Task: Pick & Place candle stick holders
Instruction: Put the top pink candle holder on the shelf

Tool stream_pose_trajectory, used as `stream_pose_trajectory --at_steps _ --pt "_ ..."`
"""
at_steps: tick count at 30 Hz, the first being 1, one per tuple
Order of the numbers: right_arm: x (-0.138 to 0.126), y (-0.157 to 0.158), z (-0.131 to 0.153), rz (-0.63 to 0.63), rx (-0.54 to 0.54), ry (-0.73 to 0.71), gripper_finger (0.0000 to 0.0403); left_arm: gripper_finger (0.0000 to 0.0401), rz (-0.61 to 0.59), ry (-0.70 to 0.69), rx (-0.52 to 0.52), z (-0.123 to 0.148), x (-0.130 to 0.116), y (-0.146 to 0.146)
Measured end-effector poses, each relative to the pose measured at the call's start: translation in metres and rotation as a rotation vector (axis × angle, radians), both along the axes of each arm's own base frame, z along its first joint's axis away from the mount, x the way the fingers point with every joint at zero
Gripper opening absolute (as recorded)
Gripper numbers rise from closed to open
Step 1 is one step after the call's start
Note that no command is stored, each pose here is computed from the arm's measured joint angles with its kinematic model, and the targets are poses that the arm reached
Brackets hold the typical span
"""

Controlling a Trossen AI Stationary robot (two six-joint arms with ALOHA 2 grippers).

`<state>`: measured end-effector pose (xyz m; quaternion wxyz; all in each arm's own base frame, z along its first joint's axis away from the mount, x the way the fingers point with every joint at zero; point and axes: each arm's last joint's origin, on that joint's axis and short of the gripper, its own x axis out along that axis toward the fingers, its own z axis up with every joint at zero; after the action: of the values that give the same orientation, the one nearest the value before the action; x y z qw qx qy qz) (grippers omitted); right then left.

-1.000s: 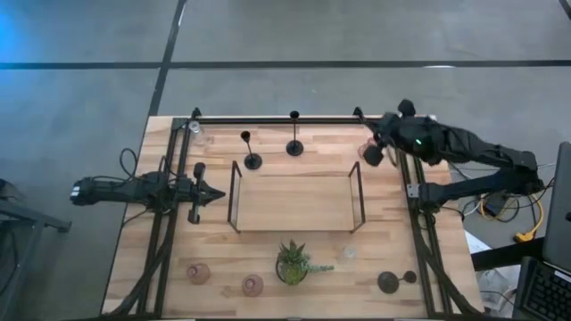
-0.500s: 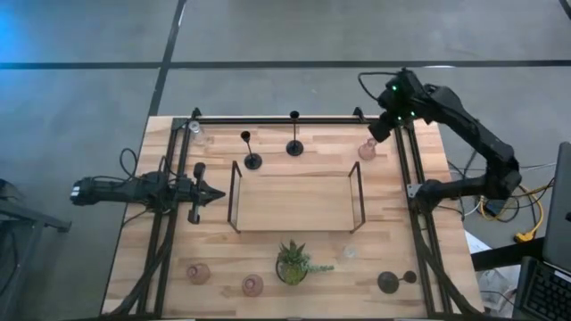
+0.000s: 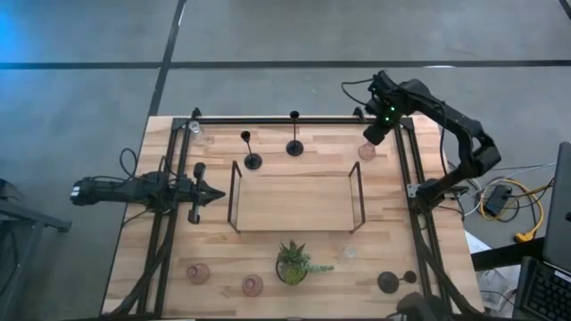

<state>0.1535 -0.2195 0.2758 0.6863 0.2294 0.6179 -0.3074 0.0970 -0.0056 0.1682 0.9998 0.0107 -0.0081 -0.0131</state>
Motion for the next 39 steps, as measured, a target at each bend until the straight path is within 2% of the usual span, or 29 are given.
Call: stream_pose_trajectory --at_steps 5,14,21,25,31,35,39 --pt "0.006 -0.005 -0.012 0.030 0.066 -0.021 0.0048 0.0014 0.000 0.000 0.000 0.000 0.000 0.000" --pt "0.012 -0.015 -0.028 0.035 0.109 -0.002 0.0125 0.0014 0.000 0.000 0.000 0.000 0.000 0.000" --pt "0.017 -0.021 -0.044 0.037 0.145 0.025 0.0152 0.0014 0.000 0.000 0.000 0.000 0.000 0.000" --pt "0.018 -0.023 -0.052 0.037 0.166 0.040 0.0148 0.0014 0.000 0.000 0.000 0.000 0.000 0.000" --pt "0.018 -0.022 -0.067 0.046 0.205 0.065 0.0121 0.0014 0.000 0.000 0.000 0.000 0.000 0.000" --pt "0.017 -0.021 -0.071 0.076 0.212 0.064 0.0091 0.0014 0.000 0.000 0.000 0.000 0.000 0.000" --pt "0.016 -0.018 -0.069 0.101 0.211 0.060 0.0039 0.0014 0.000 0.000 0.000 0.000 0.000 0.000"
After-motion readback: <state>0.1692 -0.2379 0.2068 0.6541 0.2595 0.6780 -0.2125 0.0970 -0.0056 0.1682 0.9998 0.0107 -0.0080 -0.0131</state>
